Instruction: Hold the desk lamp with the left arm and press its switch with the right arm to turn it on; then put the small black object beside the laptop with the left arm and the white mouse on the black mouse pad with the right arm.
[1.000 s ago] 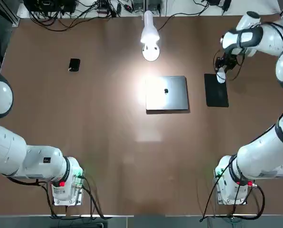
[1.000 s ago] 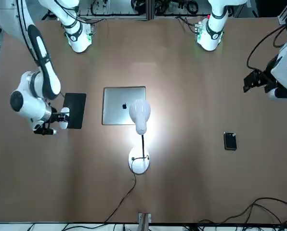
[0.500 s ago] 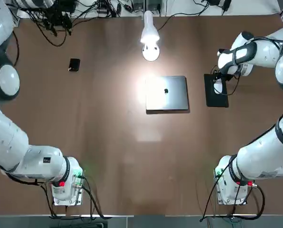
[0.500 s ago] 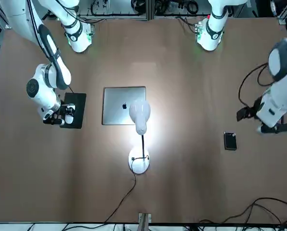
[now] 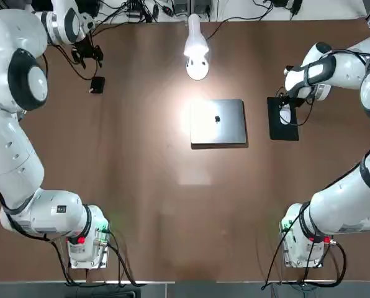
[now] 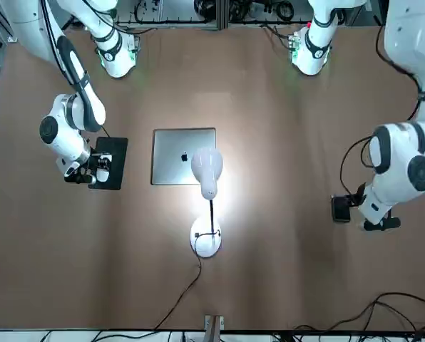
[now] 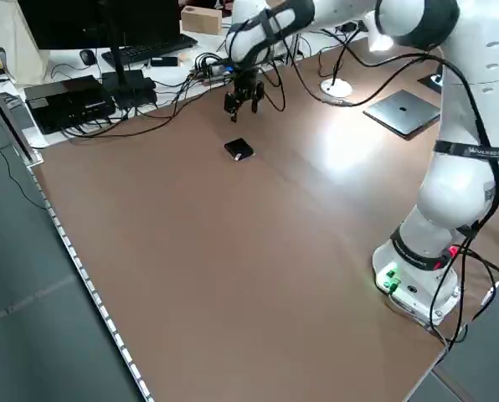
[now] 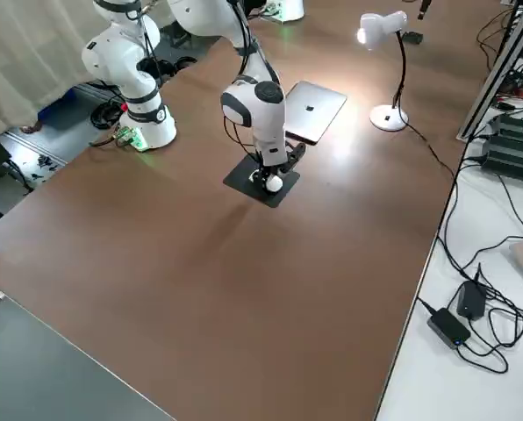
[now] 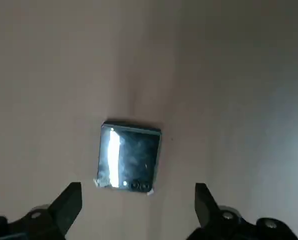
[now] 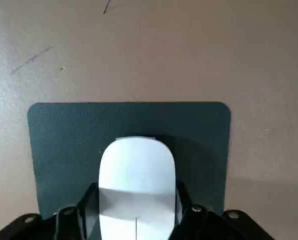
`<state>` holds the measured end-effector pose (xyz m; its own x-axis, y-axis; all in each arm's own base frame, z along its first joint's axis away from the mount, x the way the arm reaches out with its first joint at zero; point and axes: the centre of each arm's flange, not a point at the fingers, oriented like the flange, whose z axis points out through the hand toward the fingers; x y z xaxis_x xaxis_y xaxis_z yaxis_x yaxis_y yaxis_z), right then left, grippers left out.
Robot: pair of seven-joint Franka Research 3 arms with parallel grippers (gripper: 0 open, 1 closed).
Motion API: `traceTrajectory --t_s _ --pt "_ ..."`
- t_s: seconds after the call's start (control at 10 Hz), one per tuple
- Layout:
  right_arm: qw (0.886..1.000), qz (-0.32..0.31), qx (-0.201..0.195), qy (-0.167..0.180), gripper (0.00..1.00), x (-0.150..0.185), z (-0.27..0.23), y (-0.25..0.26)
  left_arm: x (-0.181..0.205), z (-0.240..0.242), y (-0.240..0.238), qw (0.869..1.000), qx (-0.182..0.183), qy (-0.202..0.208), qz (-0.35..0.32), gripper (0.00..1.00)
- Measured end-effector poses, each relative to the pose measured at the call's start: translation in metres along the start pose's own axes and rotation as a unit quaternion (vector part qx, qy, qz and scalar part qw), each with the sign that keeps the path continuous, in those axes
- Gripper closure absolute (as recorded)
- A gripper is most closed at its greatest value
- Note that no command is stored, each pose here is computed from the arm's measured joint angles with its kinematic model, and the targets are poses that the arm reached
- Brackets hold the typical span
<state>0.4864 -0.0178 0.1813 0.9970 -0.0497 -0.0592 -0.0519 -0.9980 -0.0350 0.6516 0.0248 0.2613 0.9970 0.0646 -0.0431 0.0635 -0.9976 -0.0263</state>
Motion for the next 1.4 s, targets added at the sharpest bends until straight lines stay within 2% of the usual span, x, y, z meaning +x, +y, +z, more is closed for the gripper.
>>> traceTrajectory --t_s 0.2,0.5,0.7,0.9,1.1,1.2,1.4 --pt "1.0 -0.001 0.0 0.0 0.01 0.0 0.0 -0.001 0.0 0.029 -0.009 1.0 0.005 -0.01 0.014 0.0" --pt "1.0 -0.005 0.002 0.018 0.0 0.01 -0.023 -0.006 -0.001 0.06 -0.013 0.999 0.008 -0.018 0.03 0.0" --pt "1.0 -0.013 0.016 -0.004 0.0 0.041 -0.1 -0.015 -0.003 0.076 -0.02 0.999 0.012 -0.026 0.042 0.0" --pt "0.999 -0.024 0.03 -0.032 0.0 0.072 -0.221 -0.022 -0.004 0.081 -0.022 0.999 0.012 -0.031 0.043 0.0" --pt "0.999 -0.029 0.032 -0.005 0.0 0.087 -0.319 -0.021 -0.005 0.082 -0.023 0.999 0.012 -0.029 0.042 0.0" --pt "0.999 -0.03 0.03 0.016 0.0 0.091 -0.351 -0.02 -0.005 0.082 -0.023 0.999 0.012 -0.028 0.042 0.0" --pt "0.998 -0.033 0.0 0.044 0.0 0.095 -0.394 -0.012 -0.005 0.083 -0.023 0.999 0.003 -0.024 0.033 0.0"
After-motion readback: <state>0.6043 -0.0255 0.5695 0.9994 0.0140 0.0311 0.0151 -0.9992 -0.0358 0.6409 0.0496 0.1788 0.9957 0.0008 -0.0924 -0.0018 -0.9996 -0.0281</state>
